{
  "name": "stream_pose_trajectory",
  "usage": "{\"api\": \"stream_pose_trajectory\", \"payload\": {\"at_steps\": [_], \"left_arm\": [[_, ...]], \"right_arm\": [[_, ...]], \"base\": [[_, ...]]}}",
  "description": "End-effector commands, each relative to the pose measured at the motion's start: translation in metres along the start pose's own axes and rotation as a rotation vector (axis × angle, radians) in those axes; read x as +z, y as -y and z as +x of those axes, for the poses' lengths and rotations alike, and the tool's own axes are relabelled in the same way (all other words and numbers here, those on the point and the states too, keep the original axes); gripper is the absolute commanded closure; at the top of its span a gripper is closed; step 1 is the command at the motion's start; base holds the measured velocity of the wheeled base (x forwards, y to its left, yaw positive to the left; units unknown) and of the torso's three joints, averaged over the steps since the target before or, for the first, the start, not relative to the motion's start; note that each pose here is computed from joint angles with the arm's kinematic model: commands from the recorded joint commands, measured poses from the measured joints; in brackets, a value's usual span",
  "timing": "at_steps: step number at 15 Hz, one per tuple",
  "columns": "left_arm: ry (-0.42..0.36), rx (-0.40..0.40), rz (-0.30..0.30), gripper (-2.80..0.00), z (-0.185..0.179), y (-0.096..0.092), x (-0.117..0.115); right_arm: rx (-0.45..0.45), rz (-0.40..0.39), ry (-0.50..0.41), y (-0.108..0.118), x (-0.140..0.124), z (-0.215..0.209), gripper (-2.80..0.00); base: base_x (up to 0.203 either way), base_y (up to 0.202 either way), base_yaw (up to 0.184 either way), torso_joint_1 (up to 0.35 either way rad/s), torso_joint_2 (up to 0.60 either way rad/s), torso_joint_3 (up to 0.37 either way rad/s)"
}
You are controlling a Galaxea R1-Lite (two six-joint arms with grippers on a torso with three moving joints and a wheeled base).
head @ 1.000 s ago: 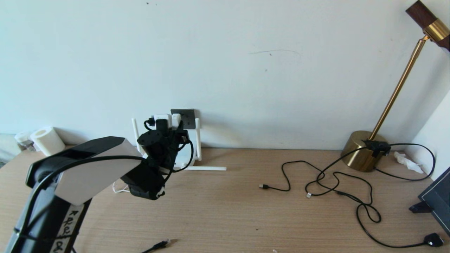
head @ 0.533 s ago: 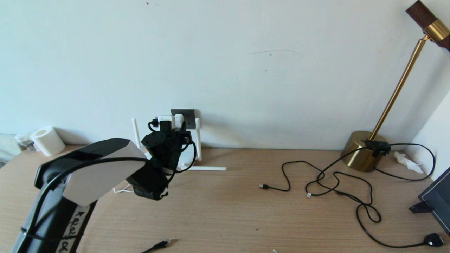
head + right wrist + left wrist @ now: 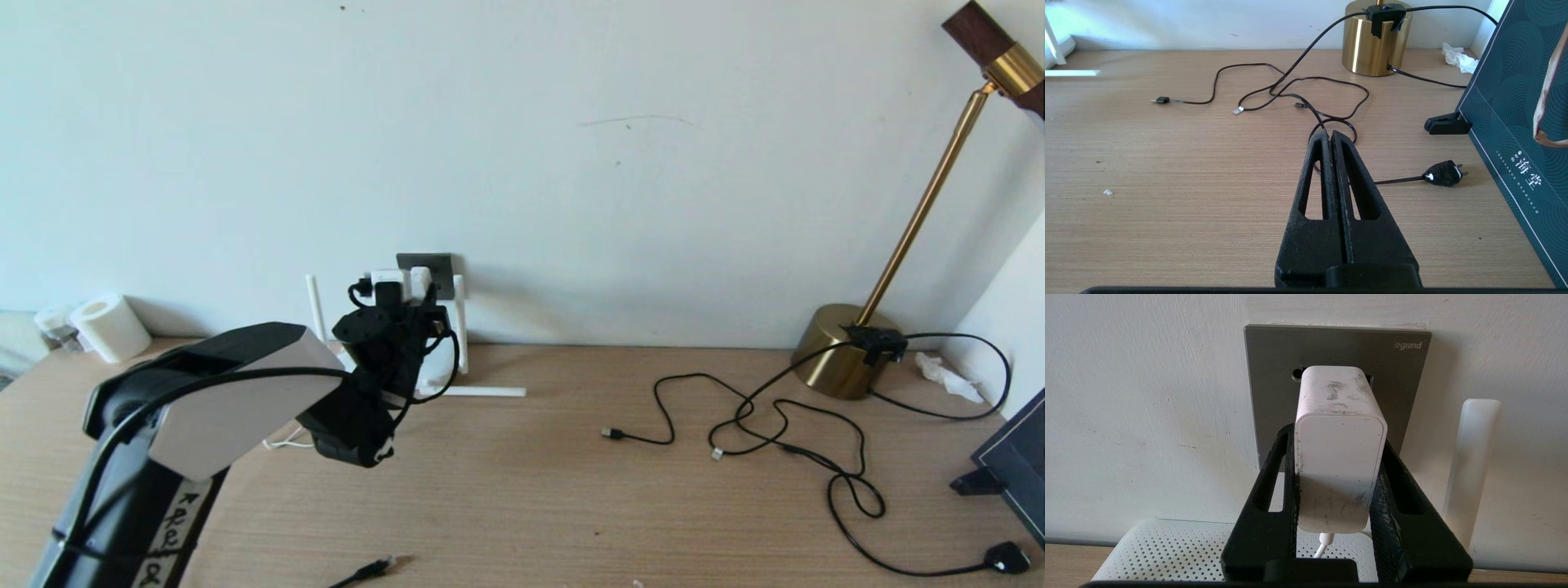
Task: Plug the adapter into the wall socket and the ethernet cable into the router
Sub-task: Align plug and socket
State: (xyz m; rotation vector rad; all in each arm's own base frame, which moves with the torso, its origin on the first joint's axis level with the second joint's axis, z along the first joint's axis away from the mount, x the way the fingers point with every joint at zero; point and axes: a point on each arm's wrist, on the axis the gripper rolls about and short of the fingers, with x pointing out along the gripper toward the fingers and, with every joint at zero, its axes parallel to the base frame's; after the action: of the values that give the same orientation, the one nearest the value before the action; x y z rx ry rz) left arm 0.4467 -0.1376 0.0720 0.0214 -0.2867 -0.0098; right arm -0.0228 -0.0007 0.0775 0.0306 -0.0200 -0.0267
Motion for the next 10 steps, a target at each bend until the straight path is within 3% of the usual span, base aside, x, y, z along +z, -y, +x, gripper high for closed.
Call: {"api": "stream_pose_trajectory", "payload": {"at_steps": [1,10], "left_arm": [[0.008,0.004,-0.008,0.00,-0.0001,-0.0007,0.0013],[-0.012,0.012,-0.004,0.00,-0.0025,-0.0063,-0.0017]], "right_arm": [[-0.001,0.000,0.000,0.0000,0.0000,0.0000,0.00],[0.000,0.000,-0.001,0.0000,0.0001,0.0001,0.00]], "base": [[0.000,0.000,0.000,0.000,0.00,0.000],[0.000,0.000,0.000,0.000,0.00,0.000]]}}
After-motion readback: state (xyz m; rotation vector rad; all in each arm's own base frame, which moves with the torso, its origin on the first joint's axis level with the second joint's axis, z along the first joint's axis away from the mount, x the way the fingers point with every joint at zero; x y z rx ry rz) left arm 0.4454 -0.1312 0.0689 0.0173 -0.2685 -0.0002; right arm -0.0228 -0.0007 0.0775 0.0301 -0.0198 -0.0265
